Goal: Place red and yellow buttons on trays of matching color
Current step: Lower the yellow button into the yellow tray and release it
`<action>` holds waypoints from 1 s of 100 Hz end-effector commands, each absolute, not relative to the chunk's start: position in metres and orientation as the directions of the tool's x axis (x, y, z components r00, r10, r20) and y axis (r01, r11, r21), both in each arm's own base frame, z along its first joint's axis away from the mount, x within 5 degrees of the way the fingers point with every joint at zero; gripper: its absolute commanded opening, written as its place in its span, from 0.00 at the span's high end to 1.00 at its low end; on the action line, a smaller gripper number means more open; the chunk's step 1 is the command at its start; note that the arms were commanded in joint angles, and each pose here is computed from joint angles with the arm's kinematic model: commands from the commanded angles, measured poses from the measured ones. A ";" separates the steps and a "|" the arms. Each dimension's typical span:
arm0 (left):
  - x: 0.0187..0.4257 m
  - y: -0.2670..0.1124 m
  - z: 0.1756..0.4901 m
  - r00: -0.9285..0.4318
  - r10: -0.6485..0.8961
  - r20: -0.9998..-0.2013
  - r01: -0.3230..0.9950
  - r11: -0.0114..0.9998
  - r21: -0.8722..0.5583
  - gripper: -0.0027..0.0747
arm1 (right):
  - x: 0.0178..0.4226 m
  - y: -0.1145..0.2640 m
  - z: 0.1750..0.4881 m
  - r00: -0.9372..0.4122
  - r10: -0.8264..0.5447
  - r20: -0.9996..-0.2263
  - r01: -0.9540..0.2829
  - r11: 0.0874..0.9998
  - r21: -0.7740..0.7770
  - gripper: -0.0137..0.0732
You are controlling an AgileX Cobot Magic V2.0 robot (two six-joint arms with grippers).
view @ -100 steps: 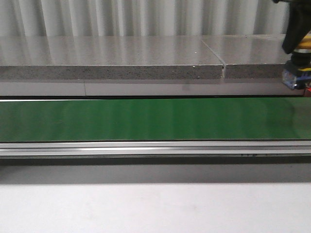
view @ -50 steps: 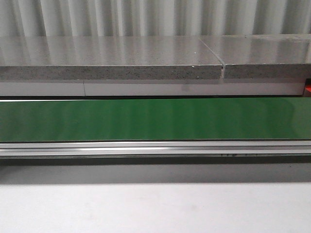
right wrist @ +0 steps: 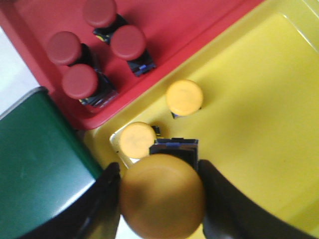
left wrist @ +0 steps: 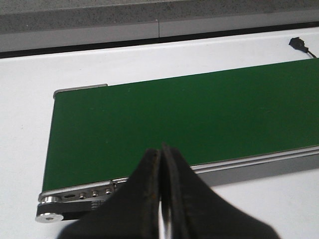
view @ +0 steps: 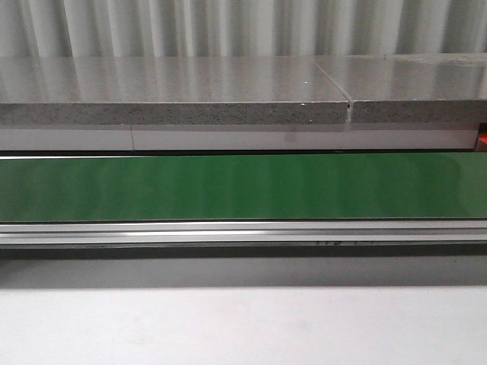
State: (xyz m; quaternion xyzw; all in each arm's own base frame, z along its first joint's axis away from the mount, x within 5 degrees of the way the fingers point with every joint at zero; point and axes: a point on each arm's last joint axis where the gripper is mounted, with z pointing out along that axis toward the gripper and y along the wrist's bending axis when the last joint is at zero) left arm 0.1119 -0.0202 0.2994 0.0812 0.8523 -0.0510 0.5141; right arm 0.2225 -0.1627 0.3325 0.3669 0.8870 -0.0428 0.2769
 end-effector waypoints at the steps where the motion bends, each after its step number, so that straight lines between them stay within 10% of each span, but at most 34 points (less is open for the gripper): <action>1: 0.115 -0.021 0.314 -0.366 0.070 -0.928 0.192 0.981 -0.002 0.99 | 0.214 -0.170 0.339 -0.502 0.618 -0.606 0.699 0.702 0.136 0.75; 100: 0.115 -0.021 0.314 -0.366 0.070 -0.928 0.192 0.981 -0.002 0.99 | 0.230 -0.204 0.243 -0.456 0.744 -0.489 0.782 0.597 0.178 0.75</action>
